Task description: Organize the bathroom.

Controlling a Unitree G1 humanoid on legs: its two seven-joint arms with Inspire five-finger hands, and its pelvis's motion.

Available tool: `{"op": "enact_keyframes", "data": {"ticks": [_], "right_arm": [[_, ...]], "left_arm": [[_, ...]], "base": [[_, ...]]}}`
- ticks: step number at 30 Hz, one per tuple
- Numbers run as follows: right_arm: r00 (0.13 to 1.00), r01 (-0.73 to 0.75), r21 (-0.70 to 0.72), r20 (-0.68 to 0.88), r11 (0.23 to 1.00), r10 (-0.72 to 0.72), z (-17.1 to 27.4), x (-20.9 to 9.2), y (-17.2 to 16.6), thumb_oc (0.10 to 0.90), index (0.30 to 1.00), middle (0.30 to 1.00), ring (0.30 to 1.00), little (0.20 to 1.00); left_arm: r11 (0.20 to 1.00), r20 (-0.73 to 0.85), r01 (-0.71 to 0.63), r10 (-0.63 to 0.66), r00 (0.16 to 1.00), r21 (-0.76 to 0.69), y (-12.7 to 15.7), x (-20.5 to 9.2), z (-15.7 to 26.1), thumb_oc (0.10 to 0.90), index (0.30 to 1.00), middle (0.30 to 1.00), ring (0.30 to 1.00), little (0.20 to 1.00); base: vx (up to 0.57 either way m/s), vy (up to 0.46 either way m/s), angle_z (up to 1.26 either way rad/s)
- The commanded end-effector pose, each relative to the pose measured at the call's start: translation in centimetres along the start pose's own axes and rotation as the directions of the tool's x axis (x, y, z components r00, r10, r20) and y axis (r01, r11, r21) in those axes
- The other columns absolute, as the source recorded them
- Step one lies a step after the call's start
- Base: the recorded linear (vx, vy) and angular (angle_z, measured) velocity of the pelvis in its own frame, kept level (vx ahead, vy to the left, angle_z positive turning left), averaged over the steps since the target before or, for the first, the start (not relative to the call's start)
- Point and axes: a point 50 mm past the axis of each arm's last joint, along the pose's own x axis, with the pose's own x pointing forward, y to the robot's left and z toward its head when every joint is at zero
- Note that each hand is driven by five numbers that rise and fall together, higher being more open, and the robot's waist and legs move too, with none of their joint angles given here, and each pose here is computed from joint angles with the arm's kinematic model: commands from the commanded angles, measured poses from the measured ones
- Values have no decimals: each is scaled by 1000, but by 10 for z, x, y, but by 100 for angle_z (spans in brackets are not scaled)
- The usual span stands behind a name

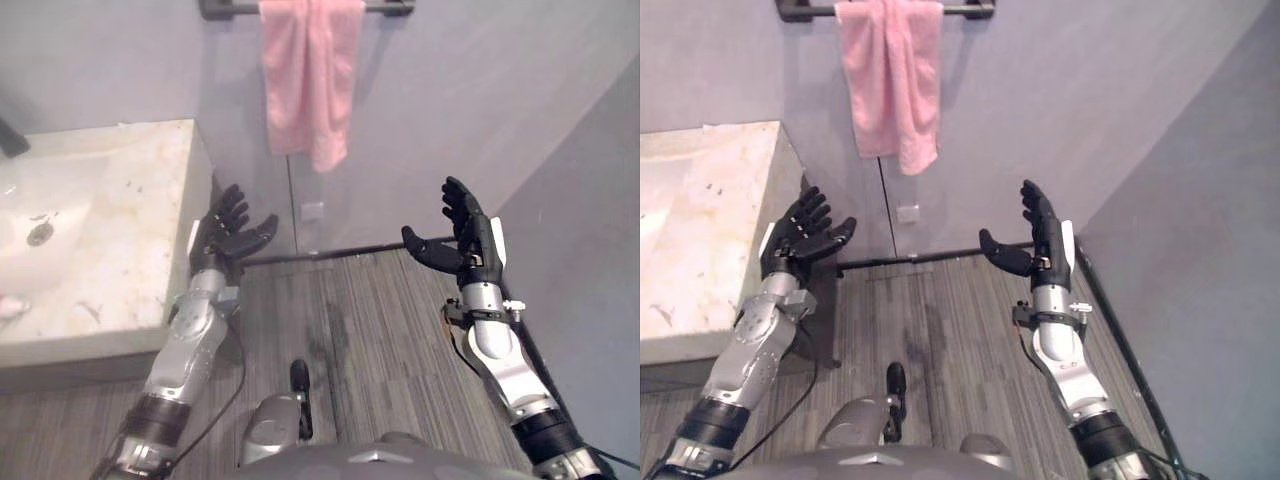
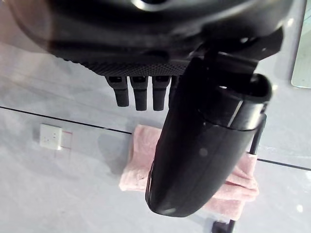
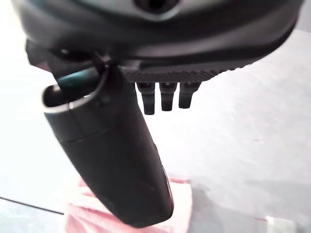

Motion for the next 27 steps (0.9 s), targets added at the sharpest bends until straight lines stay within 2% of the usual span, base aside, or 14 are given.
{"op": "enact_keyframes", "data": {"ticks": [1, 4, 11, 15, 27], "right_arm": [[933, 93, 77, 342, 993, -113, 53, 31, 6, 800, 900, 900, 900, 900], [909, 143, 109, 378, 984, -174, 63, 35, 9, 800, 900, 900, 900, 900], [899, 81, 109, 421, 991, -119, 78, 38, 4, 800, 900, 900, 900, 900], [912, 44, 122, 399, 992, -90, 84, 50, 4, 800, 900, 900, 900, 900], [904, 87, 125, 406, 988, -131, 99, 65, -7, 800, 900, 900, 900, 900]], "left_arm": [[995, 197, 88, -94, 976, 38, -17, -3, 35, 800, 900, 900, 900, 900], [993, 189, 105, -114, 975, 54, -25, -1, 33, 800, 900, 900, 900, 900], [985, 164, 161, -169, 972, 63, -30, -9, 24, 800, 900, 900, 900, 900], [982, 153, 173, -183, 971, 73, -29, -9, 23, 800, 900, 900, 900, 900], [985, 149, 167, -173, 974, 53, -35, -10, 24, 800, 900, 900, 900, 900]], "base": [[211, 18, 19], [322, -74, 46], [298, -200, 44], [208, -187, 59], [136, -143, 15]]}}
